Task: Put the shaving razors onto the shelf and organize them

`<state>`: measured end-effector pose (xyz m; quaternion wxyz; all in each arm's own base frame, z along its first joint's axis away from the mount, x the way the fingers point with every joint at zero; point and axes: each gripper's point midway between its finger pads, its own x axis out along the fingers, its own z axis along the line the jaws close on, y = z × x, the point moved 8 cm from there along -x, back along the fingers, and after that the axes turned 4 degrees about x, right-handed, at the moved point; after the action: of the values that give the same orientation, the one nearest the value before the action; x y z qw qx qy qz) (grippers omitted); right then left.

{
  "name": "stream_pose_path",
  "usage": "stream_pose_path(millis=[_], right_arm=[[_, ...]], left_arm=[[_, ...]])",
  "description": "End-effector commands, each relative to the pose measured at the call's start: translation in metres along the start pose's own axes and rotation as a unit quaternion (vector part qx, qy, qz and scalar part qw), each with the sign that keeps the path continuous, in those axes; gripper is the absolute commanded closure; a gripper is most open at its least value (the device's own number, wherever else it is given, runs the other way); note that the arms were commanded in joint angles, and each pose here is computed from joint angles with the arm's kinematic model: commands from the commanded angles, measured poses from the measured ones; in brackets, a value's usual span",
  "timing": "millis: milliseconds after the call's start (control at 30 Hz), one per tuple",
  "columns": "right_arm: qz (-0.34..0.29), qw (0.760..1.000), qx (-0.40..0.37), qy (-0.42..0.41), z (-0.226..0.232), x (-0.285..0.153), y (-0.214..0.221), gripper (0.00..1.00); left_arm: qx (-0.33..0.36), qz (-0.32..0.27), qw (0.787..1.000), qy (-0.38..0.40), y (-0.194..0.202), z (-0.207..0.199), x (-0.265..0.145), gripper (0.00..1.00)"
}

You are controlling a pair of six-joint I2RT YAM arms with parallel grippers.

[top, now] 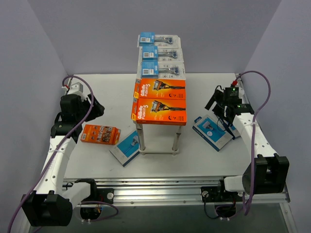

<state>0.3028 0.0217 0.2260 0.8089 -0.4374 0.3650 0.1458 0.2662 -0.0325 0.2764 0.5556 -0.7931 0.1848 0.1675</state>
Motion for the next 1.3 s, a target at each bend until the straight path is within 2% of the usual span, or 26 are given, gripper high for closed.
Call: stream_pose_path(millis=[0, 200, 367, 567, 700, 833, 967, 1100, 1267], right_arm=[[-0.005, 1.000, -0.005, -0.028, -0.003, 0.007, 0.007, 0.18], [0.022, 0.996, 0.019, -0.086, 0.000, 0.018, 0.026, 0.20], [0.051, 0.992, 0.017, -0.115, 0.000, 0.030, 0.042, 0.17], [0.067, 0.989, 0.002, -0.133, -0.005, 0.037, 0.054, 0.14], [0.065, 0.981, 0.008, -0.183, 0.002, 0.029, 0.057, 0.14], [0.061, 0.977, 0.010, -0.202, 0.004, 0.023, 0.057, 0.15], [0.054, 0.974, 0.008, -0.218, 0.006, 0.017, 0.056, 0.15], [0.044, 0.972, 0.006, -0.229, 0.007, 0.011, 0.054, 0.15], [0.037, 0.972, 0.003, -0.231, 0.008, 0.007, 0.052, 0.15]], left_arm=[[-0.011, 0.000, 1.000, -0.018, -0.003, 0.006, 0.011, 0.28], [-0.078, 0.056, 0.992, -0.077, 0.005, 0.041, 0.039, 0.26], [-0.136, 0.116, 0.973, -0.147, 0.022, 0.082, 0.062, 0.24], [-0.159, 0.158, 0.952, -0.206, 0.035, 0.120, 0.072, 0.21], [-0.147, 0.185, 0.949, -0.210, 0.043, 0.130, 0.080, 0.21], [-0.125, 0.202, 0.938, -0.252, 0.048, 0.140, 0.079, 0.21], [-0.102, 0.203, 0.937, -0.265, 0.051, 0.145, 0.082, 0.21], [-0.087, 0.233, 0.930, -0.270, 0.061, 0.153, 0.092, 0.22], [-0.103, 0.264, 0.934, -0.218, 0.076, 0.151, 0.111, 0.25]])
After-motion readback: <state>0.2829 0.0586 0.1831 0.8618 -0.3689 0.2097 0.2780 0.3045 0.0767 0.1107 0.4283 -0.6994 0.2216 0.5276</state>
